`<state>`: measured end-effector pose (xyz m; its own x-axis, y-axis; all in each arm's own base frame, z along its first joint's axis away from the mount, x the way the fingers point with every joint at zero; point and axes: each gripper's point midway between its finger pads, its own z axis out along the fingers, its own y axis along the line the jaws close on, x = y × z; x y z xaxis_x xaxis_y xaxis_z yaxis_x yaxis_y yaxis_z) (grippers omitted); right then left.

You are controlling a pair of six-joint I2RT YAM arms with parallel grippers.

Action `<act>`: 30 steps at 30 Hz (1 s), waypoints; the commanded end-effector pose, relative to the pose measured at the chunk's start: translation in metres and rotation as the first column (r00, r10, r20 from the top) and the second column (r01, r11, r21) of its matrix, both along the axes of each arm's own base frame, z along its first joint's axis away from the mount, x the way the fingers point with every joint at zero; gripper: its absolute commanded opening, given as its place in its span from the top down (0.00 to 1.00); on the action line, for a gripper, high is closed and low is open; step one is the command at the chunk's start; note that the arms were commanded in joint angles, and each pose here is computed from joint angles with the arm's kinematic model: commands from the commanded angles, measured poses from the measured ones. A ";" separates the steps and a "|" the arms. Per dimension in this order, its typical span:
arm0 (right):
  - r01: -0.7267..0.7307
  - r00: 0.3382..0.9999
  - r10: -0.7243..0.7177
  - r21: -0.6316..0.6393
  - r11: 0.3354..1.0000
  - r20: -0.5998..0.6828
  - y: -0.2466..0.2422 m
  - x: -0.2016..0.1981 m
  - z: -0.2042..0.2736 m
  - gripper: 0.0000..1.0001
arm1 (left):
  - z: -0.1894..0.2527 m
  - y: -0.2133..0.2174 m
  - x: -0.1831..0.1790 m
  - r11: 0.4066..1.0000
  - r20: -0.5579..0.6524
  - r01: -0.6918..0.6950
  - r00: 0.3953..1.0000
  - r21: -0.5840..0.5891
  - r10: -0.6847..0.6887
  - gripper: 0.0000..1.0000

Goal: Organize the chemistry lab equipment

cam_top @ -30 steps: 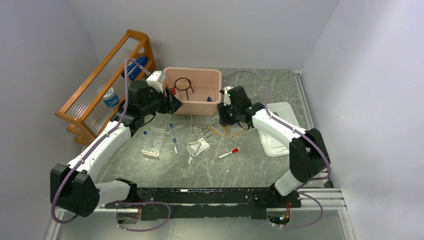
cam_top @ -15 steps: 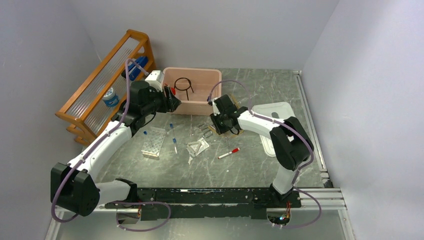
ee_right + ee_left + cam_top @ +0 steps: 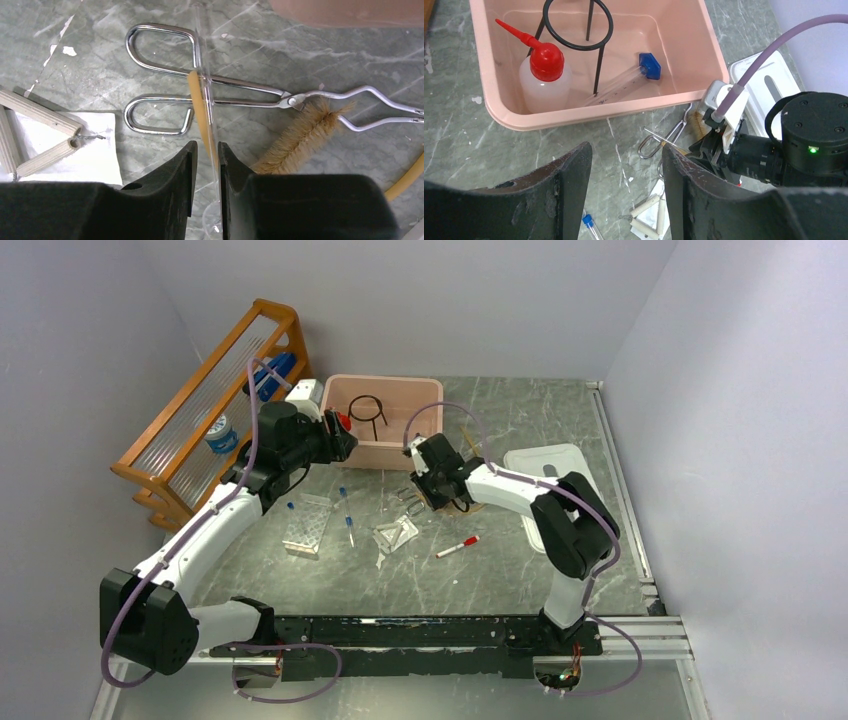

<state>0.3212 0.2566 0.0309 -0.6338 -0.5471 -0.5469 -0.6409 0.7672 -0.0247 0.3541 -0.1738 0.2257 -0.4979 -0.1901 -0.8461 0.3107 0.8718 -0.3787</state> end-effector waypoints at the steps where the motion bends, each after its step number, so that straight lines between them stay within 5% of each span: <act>1: -0.051 0.999 0.051 -0.048 0.998 -0.003 -0.003 -0.011 -0.008 0.75 | 0.013 0.004 0.000 1.000 0.037 -0.019 0.999 0.004 0.019 0.42; 10: -0.067 0.998 0.066 -0.064 0.996 -0.007 -0.010 -0.024 -0.007 0.78 | 0.010 0.006 -0.004 1.000 0.037 -0.023 0.999 0.007 0.023 0.42; 15: -0.061 0.998 0.060 -0.110 0.992 -0.012 -0.014 -0.027 -0.015 0.71 | 0.008 0.009 -0.006 0.999 0.036 -0.030 0.999 0.011 0.029 0.42; 23: -0.059 0.997 0.063 -0.086 0.995 0.051 -0.006 -0.018 0.015 0.92 | 0.012 0.012 -0.008 0.999 0.047 -0.044 0.998 0.017 0.043 0.42; 30: -0.099 0.992 0.099 0.003 0.995 0.072 0.004 -0.026 0.057 0.94 | 0.019 0.015 -0.003 0.997 0.057 -0.078 0.995 0.006 0.078 0.42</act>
<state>0.2945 0.2485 0.0484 -0.5795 -0.6241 -0.5241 -0.6904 0.7177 -0.0912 0.3483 -0.1636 0.2333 -0.4693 -0.2023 -0.8596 0.2843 0.8870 -0.3640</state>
